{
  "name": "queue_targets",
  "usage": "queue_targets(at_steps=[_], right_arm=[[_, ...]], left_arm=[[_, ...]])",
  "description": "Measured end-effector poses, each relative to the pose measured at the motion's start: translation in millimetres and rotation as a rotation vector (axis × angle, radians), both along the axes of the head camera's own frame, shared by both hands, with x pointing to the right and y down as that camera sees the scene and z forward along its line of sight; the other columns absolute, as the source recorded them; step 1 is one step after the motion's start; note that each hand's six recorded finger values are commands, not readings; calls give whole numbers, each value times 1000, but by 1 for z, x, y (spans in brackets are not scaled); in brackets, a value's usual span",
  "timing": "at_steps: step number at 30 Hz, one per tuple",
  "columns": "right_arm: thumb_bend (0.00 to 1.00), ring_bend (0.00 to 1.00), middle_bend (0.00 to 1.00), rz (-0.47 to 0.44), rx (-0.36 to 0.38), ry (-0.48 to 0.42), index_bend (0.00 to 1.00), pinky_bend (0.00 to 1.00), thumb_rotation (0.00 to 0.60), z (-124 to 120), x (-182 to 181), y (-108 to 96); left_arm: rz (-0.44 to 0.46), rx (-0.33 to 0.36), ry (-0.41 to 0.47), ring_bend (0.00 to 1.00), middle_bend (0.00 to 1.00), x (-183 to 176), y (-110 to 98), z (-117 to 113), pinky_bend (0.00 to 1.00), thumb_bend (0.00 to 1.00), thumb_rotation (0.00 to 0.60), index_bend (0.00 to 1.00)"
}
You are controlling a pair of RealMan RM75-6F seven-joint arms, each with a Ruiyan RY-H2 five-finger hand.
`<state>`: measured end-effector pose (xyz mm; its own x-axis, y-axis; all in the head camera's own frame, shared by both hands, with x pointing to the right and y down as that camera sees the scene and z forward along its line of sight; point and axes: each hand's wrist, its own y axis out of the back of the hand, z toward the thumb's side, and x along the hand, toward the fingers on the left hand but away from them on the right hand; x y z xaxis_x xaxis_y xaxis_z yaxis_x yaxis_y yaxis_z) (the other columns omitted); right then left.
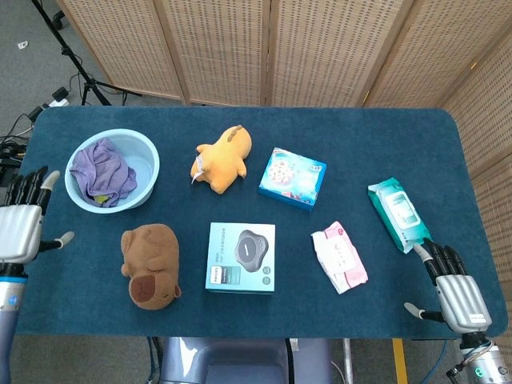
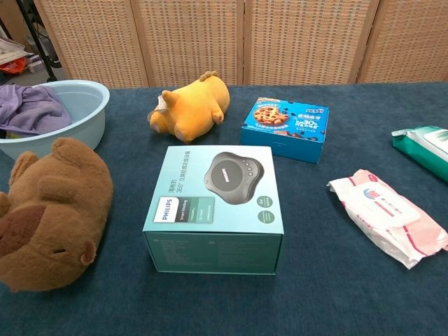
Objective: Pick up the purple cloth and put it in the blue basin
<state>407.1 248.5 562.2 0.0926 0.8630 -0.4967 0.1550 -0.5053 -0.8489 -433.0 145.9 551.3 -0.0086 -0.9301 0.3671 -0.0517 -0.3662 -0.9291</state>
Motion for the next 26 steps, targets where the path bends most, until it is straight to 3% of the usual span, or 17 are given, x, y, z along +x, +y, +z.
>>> queue_targets(at_steps=[4, 13, 19, 26], right_arm=[[0, 0, 0, 0, 4, 1, 28, 0, 600, 0, 0, 0], [0, 0, 0, -3, 30, 1, 28, 0, 600, -1, -1, -2], [0, 0, 0, 2, 26, -4, 28, 0, 600, 0, -1, -2], [0, 0, 0, -4, 9, -2, 28, 0, 600, 4, -2, -2]], left_arm=[[-15, -9, -6, 0, 0, 2, 36, 6, 0, 0, 600, 0], [-50, 29, -23, 0, 0, -6, 85, 8, 0, 0, 600, 0], [-50, -13, -29, 0, 0, -13, 96, 19, 0, 0, 600, 0], [-61, -14, -27, 0, 0, -17, 95, 17, 0, 0, 600, 0]])
